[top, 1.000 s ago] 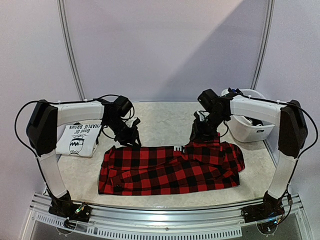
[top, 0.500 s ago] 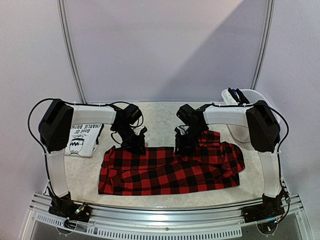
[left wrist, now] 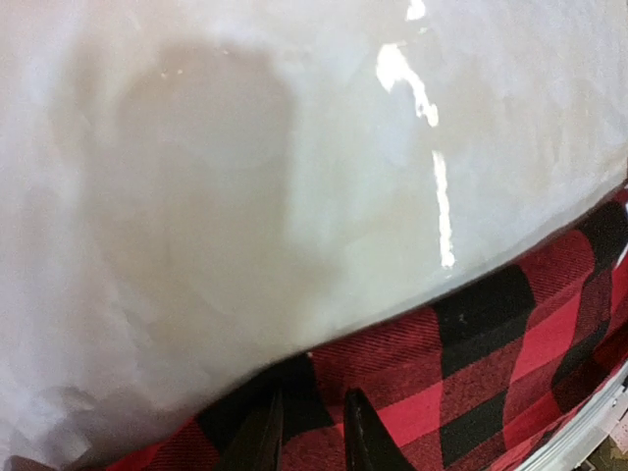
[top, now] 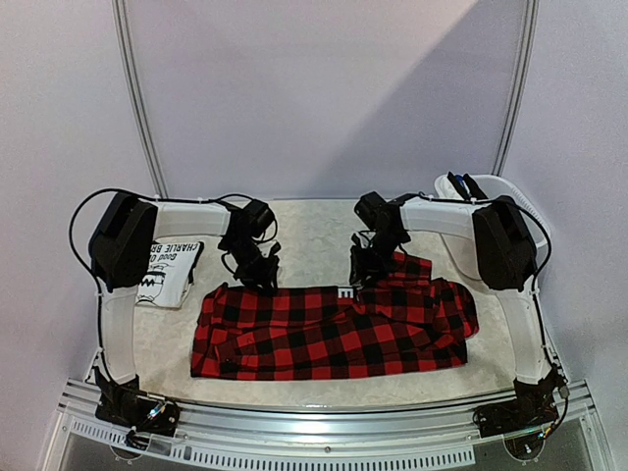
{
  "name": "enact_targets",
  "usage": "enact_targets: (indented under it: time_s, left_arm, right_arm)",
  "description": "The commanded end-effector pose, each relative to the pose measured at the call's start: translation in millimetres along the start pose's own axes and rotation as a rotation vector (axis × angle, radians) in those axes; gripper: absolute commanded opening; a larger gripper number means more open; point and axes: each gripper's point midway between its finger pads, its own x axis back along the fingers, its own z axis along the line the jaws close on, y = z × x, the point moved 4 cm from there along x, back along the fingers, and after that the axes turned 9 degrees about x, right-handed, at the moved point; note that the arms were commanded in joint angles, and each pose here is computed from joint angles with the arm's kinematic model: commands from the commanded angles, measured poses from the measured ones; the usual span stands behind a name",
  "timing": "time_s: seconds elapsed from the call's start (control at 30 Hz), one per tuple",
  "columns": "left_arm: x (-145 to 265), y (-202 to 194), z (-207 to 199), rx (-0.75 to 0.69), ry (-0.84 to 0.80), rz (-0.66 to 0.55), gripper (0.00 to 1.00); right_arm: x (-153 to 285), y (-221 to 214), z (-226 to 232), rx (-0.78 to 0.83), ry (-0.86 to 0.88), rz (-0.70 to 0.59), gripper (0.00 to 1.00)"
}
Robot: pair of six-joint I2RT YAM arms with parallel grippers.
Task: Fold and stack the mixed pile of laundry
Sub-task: Adjust the 1/3-folded shirt at the center of the board.
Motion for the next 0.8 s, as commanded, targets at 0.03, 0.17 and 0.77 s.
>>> enact_targets:
  time_s: [0.03, 0.17, 0.77]
  left_arm:
    - [11.7, 21.1, 17.4, 0.021, 0.062, -0.083, 0.22]
    - [41.7, 31.7, 4.6, 0.005, 0.027, -0.162, 0.29]
    - [111.3, -21.0, 19.6, -0.019, 0.034, -0.268, 0.65]
  right_arm:
    - [4.0, 23.4, 0.7, 0.053, -0.015, -0.057, 0.33]
    - [36.2, 45.4, -7.6, 0.035, -0.027, -0.15, 0.4]
    - [91.4, 44.5, -142.5, -0.033, -0.372, -0.121, 0.7]
